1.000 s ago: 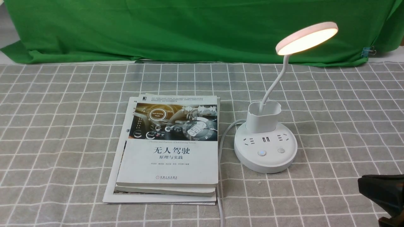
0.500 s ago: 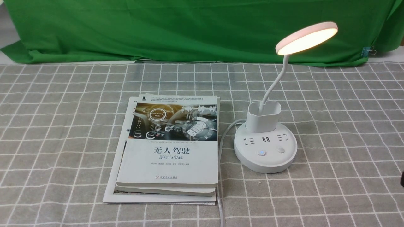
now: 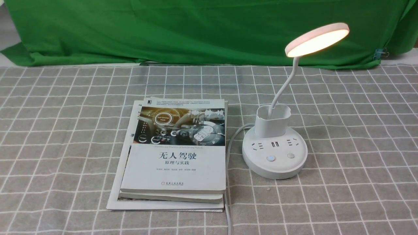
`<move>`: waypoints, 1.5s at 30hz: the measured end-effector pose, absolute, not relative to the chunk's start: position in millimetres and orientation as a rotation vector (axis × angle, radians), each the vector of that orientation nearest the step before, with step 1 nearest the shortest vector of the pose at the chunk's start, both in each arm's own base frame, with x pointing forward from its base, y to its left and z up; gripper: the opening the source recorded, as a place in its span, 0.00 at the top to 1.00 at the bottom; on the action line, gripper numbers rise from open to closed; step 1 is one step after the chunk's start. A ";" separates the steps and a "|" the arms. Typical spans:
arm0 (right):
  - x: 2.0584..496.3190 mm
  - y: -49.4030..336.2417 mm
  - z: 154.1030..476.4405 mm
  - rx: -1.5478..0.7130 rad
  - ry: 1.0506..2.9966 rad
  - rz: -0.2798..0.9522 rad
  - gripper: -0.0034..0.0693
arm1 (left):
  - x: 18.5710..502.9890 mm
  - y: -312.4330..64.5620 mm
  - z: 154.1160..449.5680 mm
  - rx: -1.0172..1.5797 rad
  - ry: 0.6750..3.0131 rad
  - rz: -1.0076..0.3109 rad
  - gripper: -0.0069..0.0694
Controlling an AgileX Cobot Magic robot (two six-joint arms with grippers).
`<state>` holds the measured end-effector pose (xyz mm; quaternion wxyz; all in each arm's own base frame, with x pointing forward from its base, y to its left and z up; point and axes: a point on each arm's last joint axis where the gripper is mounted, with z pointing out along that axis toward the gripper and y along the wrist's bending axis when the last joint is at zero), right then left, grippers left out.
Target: Turn on the desk lamp on the grey coffee tablecloth with your hand.
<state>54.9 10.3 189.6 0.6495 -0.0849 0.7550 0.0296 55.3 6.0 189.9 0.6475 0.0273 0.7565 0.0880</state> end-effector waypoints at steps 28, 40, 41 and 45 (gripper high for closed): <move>54.9 10.3 189.6 -0.192 1.716 0.068 0.84 | 55.3 6.0 189.9 0.062 1.720 0.200 0.89; 54.9 10.3 189.5 -0.192 1.717 0.068 0.80 | 55.3 6.0 189.9 0.062 1.720 0.200 0.89; 54.9 10.3 189.5 -0.192 1.717 0.068 0.80 | 55.3 6.0 189.9 0.062 1.720 0.200 0.89; 54.9 10.3 189.5 -0.192 1.717 0.068 0.79 | 55.3 6.0 189.9 0.062 1.720 0.200 0.89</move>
